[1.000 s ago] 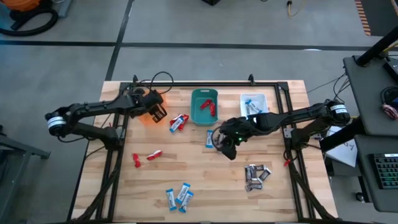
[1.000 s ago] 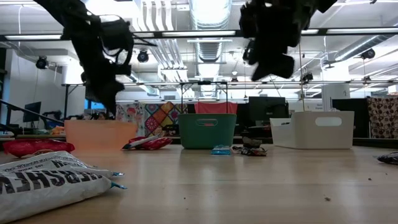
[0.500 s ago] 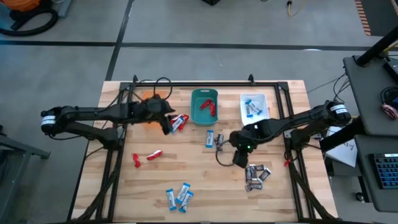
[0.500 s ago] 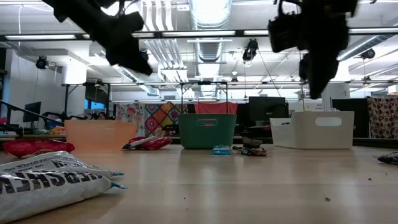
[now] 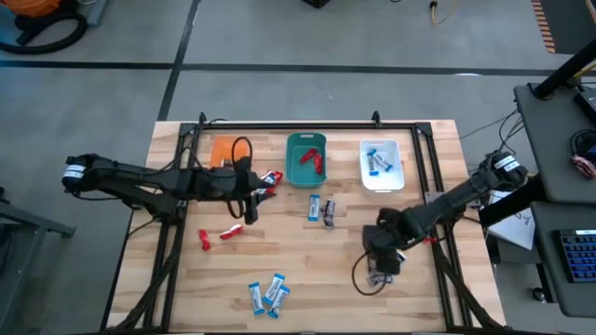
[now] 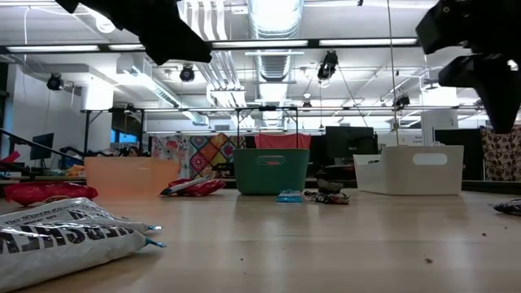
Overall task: Organize candy in baskets
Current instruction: Put the black chocolate bar into the orange bin
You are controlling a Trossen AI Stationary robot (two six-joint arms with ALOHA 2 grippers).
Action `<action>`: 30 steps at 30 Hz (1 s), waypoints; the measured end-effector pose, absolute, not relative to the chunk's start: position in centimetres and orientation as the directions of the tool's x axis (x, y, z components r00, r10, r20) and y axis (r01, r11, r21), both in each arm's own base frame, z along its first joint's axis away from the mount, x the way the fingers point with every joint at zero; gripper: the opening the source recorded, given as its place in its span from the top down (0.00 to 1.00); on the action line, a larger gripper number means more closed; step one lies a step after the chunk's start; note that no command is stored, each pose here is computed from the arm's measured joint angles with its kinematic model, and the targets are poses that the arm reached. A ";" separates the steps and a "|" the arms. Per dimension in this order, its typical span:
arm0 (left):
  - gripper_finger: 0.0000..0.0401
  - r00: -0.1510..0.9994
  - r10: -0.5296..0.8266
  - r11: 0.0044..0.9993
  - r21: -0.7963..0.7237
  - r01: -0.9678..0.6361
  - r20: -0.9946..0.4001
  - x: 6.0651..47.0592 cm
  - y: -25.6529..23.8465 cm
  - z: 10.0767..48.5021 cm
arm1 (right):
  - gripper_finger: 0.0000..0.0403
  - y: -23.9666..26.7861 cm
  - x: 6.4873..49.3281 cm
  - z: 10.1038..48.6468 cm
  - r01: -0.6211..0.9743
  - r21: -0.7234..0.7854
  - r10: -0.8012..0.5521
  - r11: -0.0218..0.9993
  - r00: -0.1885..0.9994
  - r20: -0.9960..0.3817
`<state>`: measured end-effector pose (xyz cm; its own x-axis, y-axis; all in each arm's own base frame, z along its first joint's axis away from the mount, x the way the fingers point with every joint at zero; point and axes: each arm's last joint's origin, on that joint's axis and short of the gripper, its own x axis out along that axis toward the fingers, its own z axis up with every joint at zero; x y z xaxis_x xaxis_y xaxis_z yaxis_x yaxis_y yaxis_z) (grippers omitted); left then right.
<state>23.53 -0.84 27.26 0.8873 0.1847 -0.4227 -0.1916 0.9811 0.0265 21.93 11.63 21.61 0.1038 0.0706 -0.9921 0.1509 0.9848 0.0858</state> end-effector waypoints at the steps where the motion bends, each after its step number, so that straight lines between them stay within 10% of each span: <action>1: 0.75 0.887 0.185 0.981 0.027 -0.192 -0.424 23.5 -0.8 27.3 | 0.57 11.9 21.7 21.6 0.160 0.086 0.070 0.983 0.102 -0.992; 30: 0.75 0.882 0.193 0.979 0.032 -0.199 -0.430 24.6 -0.9 26.5 | 0.60 12.3 17.6 13.7 0.232 0.081 0.063 0.969 0.084 -0.994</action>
